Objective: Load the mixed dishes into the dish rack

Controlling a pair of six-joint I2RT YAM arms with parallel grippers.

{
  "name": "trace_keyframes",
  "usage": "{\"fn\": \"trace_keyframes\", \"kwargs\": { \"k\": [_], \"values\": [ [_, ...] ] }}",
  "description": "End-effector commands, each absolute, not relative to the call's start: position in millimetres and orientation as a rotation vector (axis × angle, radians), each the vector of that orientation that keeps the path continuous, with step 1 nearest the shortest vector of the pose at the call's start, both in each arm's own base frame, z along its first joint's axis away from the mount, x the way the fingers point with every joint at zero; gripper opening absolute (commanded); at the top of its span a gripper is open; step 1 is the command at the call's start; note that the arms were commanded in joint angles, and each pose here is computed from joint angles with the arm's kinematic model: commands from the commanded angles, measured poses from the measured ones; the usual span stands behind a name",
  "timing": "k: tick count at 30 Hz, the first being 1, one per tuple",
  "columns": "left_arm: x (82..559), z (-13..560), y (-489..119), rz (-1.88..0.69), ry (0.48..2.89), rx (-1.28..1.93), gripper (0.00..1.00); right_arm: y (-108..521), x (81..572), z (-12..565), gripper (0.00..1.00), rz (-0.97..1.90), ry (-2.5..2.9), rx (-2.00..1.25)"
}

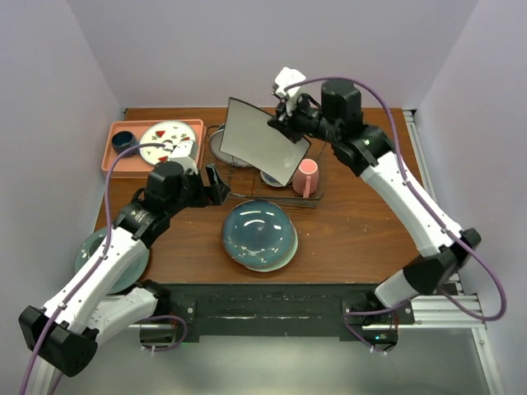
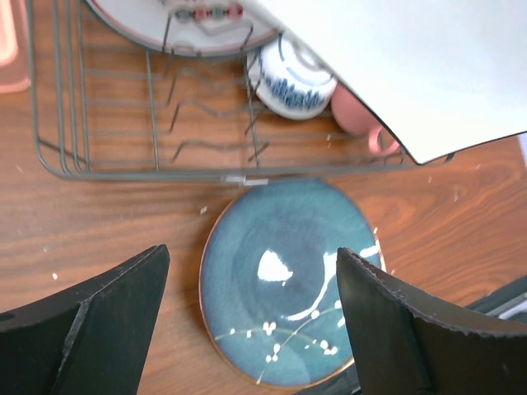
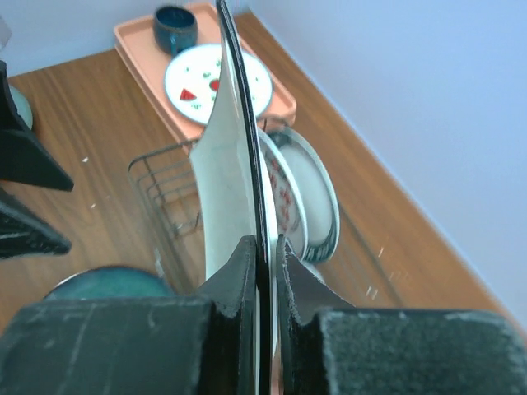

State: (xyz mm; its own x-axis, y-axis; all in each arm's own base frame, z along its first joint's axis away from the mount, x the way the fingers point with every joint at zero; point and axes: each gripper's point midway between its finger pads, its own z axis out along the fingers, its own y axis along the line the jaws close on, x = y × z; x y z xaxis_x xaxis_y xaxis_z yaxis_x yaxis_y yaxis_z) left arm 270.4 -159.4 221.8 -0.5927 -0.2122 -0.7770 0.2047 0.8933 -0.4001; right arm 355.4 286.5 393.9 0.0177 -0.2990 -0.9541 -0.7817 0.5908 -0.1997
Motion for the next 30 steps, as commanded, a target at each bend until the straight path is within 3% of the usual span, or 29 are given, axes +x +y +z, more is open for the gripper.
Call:
{"fn": "trace_keyframes", "kwargs": {
  "k": [1,9,30],
  "values": [
    [276.6,239.9,-156.4,-0.560,2.097,-0.026,0.88,302.7,356.5,523.9,0.00,0.362,1.061,-1.040],
    [280.5,235.3,-159.6,-0.563,2.109,-0.020,0.88,339.3,406.1,498.5,0.00,0.301,1.043,-1.177],
    [290.8,214.1,-167.4,-0.549,2.188,0.031,0.88,379.5,452.7,424.9,0.00,0.289,1.057,-1.281]
  ]
}}
